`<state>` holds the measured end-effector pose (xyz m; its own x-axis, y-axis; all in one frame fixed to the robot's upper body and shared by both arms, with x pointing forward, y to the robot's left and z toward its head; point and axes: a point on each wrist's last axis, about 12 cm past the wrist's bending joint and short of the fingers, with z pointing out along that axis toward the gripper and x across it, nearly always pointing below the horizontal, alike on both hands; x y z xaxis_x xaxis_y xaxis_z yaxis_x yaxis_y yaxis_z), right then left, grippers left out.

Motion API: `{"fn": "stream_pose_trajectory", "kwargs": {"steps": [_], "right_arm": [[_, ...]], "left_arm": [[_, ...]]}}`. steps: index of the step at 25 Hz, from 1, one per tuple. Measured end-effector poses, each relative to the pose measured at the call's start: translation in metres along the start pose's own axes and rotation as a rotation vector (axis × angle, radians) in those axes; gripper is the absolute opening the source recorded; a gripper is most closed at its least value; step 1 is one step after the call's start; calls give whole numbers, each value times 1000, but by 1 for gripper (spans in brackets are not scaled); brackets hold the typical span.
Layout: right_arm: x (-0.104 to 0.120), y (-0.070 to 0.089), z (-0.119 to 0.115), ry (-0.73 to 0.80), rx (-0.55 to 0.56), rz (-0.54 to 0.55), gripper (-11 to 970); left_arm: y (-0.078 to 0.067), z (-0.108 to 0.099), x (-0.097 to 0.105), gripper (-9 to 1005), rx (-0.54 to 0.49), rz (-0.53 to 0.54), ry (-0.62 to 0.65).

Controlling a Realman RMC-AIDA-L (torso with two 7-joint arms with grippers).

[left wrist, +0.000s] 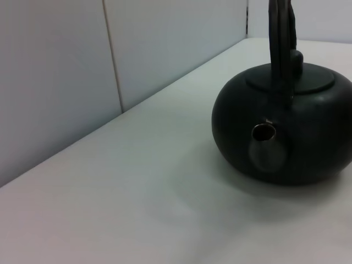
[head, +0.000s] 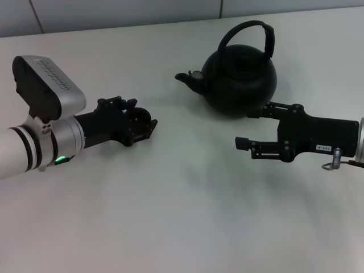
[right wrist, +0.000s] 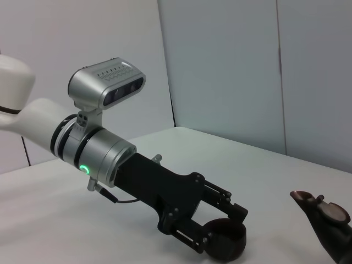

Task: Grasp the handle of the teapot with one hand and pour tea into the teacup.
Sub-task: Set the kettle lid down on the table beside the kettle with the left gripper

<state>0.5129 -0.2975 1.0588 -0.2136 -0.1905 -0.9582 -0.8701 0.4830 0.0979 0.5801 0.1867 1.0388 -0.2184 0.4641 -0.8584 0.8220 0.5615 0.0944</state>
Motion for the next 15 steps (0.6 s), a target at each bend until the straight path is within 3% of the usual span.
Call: {"fn": "stream_pose_trajectory", "kwargs": {"steps": [10,15], "right_arm": [[0,0,0,1,0,0,801],[1,0,-1,1,5,5,800]], "left_arm": [[-1,0,-2,759,15,-4,-10],[-3,0,-7,844,34,3,-30]]}}
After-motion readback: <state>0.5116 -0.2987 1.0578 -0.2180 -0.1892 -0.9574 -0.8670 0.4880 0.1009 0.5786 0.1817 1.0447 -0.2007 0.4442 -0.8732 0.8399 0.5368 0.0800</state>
